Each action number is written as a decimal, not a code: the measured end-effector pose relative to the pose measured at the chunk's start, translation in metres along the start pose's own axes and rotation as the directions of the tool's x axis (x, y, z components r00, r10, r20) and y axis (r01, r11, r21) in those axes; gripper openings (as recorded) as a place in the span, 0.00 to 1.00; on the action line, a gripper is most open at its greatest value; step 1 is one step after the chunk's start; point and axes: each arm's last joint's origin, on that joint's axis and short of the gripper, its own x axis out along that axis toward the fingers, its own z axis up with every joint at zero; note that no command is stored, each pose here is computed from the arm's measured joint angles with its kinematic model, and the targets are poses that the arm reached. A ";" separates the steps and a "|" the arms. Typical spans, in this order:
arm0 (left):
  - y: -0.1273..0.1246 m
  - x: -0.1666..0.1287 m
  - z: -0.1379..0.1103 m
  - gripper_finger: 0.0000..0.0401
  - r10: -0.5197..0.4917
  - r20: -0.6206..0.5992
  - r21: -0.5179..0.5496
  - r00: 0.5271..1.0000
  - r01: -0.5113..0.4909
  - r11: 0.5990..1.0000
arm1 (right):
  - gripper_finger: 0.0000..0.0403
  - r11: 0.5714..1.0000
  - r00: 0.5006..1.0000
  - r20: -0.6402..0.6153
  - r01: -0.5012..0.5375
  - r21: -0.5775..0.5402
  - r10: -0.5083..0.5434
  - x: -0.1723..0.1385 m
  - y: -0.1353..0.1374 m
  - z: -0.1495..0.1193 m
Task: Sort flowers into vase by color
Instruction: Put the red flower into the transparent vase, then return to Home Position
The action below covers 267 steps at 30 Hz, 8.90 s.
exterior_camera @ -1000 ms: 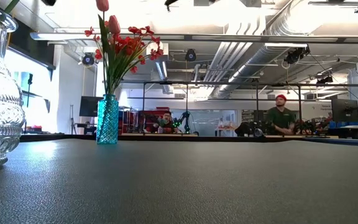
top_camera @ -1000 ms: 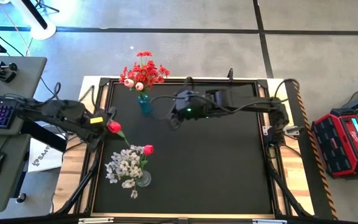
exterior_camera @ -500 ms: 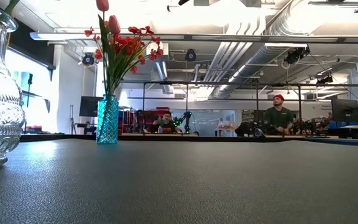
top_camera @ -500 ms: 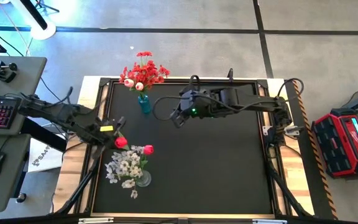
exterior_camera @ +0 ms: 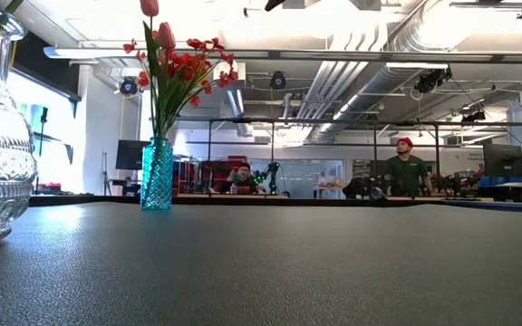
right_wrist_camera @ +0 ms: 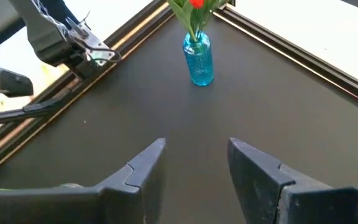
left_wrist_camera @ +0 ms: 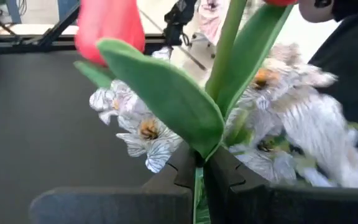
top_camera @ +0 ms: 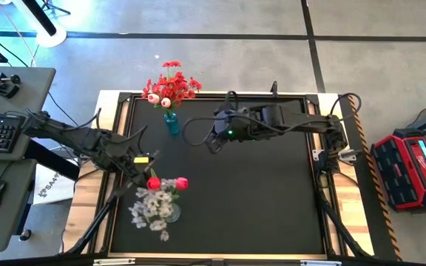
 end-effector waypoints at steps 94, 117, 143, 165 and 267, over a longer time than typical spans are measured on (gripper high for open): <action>-0.010 -0.014 -0.011 0.31 -0.024 -0.163 0.028 0.986 0.029 0.999 | 0.39 0.988 0.992 0.043 -0.120 0.093 0.116 0.004 0.002 0.014; -0.019 -0.061 -0.026 0.37 0.061 -0.167 -0.128 0.984 -0.083 0.988 | 0.39 0.965 0.963 0.077 -0.260 0.042 0.257 -0.002 0.014 0.018; -0.044 -0.169 0.007 0.10 0.418 0.039 -0.066 0.908 -0.415 0.907 | 0.04 0.869 0.857 0.209 -0.412 -0.274 0.472 -0.073 0.002 0.035; -0.033 -0.161 -0.039 0.00 0.465 0.221 0.003 0.857 -0.478 0.879 | 0.00 0.913 0.828 0.402 -0.290 -0.287 0.390 -0.049 0.000 -0.058; 0.040 -0.034 -0.158 0.00 0.503 0.414 -0.128 0.759 -0.498 0.858 | 0.00 0.773 0.548 0.545 -0.468 -0.429 0.635 -0.012 -0.241 -0.255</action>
